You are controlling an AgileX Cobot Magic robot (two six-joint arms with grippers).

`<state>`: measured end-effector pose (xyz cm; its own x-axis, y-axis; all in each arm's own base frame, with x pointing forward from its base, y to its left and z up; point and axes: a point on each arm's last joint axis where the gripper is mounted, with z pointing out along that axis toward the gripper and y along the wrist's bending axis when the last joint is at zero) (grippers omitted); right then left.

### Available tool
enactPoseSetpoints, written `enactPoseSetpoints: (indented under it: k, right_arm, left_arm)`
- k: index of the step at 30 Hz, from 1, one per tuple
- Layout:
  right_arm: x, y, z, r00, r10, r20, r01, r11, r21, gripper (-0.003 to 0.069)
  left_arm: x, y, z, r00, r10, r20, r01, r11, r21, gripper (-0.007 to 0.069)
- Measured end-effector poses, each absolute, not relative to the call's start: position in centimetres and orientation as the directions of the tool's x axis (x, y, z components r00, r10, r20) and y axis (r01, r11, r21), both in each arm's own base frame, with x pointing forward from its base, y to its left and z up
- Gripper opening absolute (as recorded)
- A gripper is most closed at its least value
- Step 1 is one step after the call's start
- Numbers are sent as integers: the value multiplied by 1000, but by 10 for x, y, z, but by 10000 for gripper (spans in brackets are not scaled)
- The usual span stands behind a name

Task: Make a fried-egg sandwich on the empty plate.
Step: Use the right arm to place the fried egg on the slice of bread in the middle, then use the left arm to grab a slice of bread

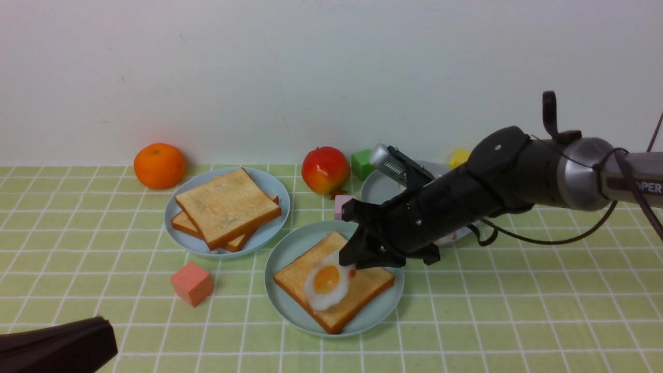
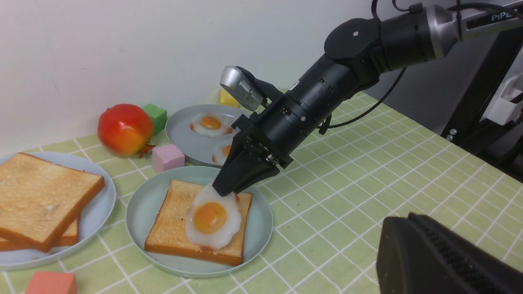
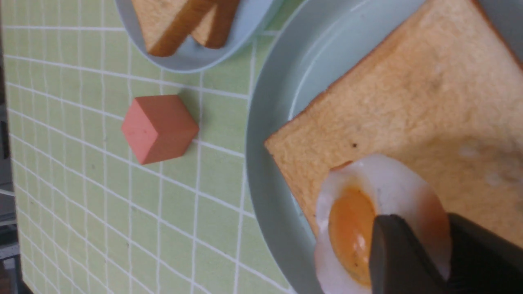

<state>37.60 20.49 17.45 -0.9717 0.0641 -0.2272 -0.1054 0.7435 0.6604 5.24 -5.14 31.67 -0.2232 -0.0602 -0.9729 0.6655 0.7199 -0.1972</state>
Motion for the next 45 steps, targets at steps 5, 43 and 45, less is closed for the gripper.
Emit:
enactPoseSetpoints:
  k: [5,43,45]
  right_arm:
    - [381,182,182,-963,38,-266,-132,795,591,370]
    - [91,48,401,-587,-76,-806,-411,886,216,-2]
    - [87,47,403,-576,-75,-814,-414,885,212,0]
  left_arm:
    - [52,-51,317,-223,-60,-973,665,720,-197,1]
    - [360,-124,268,-756,355,-550,418,908,12,-13]
    - [379,-122,256,-754,397,-524,450,893,29,-10]
